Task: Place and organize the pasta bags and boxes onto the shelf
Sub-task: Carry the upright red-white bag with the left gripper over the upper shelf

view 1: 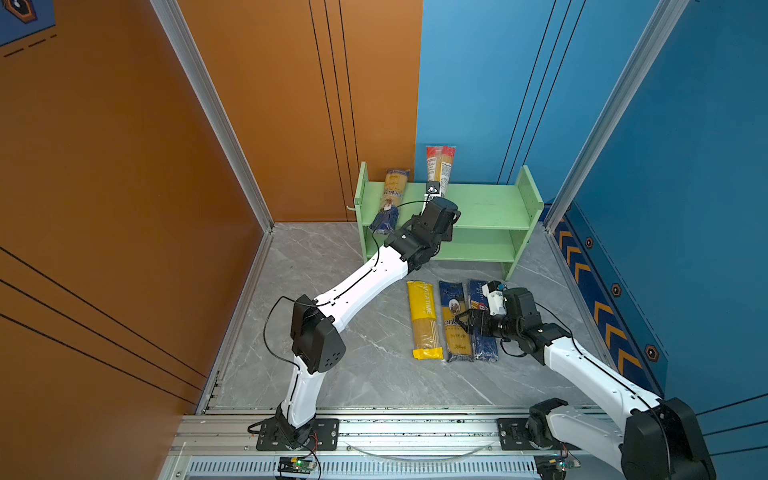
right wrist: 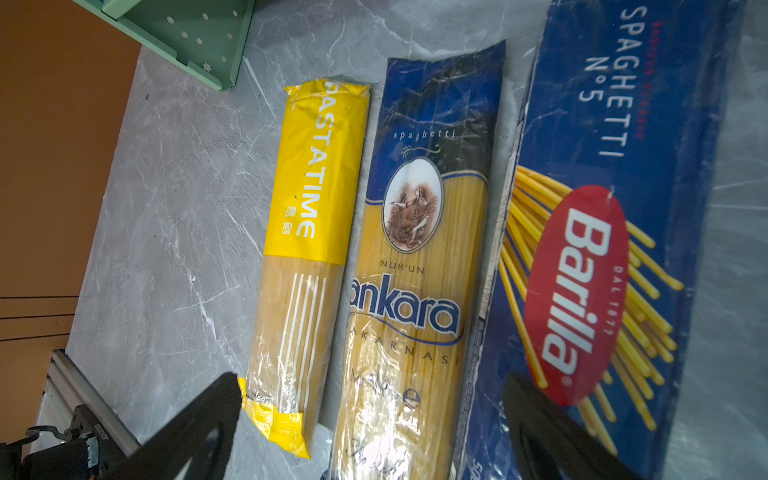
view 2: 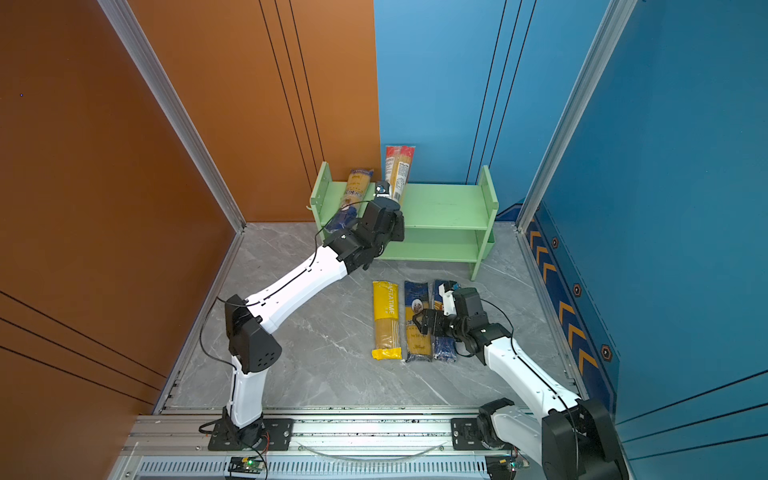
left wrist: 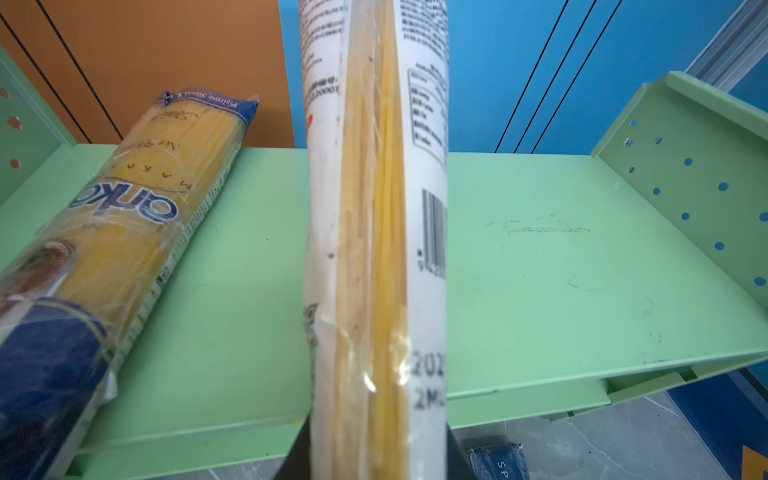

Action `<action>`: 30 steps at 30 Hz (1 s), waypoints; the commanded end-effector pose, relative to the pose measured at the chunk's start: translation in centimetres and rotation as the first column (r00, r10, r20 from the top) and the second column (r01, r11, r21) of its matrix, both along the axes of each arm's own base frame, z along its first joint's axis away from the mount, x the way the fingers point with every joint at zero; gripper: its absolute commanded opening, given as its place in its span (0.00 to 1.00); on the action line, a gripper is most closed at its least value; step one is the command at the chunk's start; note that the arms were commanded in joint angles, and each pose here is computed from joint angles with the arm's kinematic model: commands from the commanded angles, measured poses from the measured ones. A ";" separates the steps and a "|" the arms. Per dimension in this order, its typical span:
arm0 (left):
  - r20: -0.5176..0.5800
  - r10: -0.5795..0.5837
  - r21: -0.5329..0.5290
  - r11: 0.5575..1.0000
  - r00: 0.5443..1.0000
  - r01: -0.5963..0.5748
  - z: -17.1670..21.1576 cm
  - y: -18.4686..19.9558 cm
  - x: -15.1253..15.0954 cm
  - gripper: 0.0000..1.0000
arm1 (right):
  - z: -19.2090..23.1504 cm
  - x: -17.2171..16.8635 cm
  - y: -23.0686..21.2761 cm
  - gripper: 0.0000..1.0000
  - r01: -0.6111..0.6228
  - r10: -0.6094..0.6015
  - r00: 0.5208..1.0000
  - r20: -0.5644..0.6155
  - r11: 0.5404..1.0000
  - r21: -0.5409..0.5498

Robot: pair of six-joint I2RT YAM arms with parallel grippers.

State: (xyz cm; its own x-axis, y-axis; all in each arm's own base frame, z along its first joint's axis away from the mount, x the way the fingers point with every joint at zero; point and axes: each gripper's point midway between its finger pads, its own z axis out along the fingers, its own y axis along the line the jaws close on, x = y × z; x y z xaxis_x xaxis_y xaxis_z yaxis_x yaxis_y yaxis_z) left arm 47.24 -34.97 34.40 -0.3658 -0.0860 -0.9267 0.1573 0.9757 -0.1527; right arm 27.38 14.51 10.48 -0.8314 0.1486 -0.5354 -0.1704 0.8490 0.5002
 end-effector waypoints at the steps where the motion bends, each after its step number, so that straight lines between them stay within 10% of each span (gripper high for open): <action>1: 0.188 0.087 -0.135 0.989 0.978 -0.062 8.2 1.9 0.6 0.00 | -0.4 0.1 -0.4 0.96 0.028 -0.028 1.000 -0.008 1.000 0.000; 30: 0.149 0.051 -0.187 0.982 0.988 -0.022 6.9 0.2 0.9 0.04 | -0.6 0.1 -0.4 0.96 0.034 -0.034 0.999 -0.007 0.999 0.006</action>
